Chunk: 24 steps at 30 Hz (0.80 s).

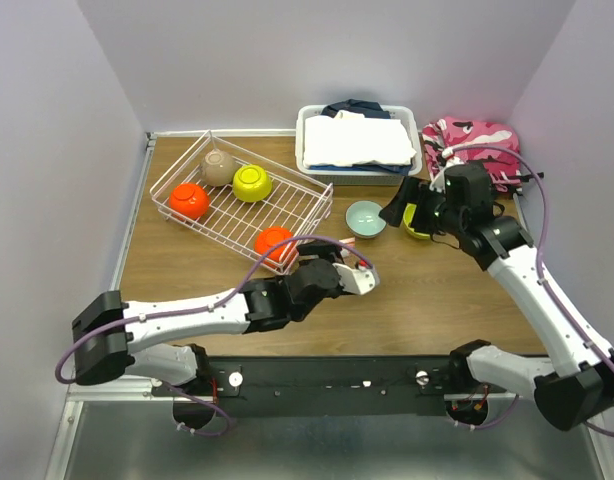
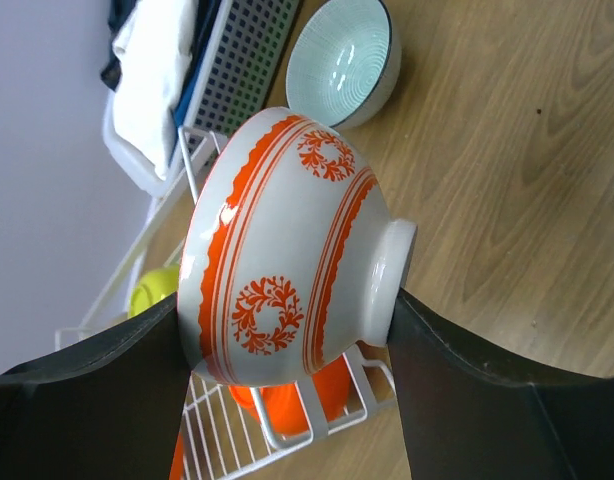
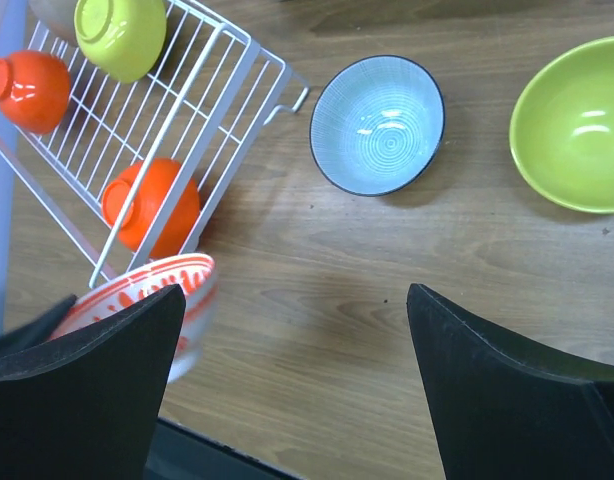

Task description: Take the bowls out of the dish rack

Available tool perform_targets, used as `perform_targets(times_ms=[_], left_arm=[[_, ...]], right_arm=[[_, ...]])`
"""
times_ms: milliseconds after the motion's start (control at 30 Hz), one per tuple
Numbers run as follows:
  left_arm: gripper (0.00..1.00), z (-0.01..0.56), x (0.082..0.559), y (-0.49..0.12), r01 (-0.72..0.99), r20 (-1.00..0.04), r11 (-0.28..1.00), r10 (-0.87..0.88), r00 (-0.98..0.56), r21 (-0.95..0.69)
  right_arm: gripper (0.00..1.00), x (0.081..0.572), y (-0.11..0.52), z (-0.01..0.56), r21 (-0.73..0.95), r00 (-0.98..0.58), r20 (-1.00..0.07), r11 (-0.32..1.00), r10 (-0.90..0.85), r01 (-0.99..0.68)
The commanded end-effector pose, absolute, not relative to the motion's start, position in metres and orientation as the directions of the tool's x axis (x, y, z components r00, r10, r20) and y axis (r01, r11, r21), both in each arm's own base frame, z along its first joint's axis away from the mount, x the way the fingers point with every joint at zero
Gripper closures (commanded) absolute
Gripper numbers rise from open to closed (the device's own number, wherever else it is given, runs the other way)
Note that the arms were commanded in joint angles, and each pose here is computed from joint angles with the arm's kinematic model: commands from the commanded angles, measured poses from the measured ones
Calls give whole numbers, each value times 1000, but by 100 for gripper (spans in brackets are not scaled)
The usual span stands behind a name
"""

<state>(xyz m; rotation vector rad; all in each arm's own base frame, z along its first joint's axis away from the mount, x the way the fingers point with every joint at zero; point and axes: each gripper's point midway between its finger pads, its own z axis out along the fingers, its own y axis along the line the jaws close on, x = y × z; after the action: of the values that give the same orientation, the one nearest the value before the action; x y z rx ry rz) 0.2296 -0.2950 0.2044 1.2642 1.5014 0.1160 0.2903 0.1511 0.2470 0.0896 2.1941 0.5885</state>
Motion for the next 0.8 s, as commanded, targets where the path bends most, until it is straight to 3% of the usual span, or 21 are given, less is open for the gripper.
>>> perform_targets(times_ms=[0,267,600,767], left_arm=[[39,236,241,-302,412,-579,447,763,289,794],[37,208,235,-321,300,-434,341,834,340,891],[38,174,228,-330,182,-311,262,885,345,948],[39,170,229,-332,120,-282,256,893,352,959]], right_arm=[[0,284,164,244,469,-748,-623,875,228,-124],[0,279,189,200,502,-898,-413,860,150,-87],[4,267,206,162,477,-950,-303,876,82,-76],[8,249,212,122,427,-982,-187,901,11,-71]])
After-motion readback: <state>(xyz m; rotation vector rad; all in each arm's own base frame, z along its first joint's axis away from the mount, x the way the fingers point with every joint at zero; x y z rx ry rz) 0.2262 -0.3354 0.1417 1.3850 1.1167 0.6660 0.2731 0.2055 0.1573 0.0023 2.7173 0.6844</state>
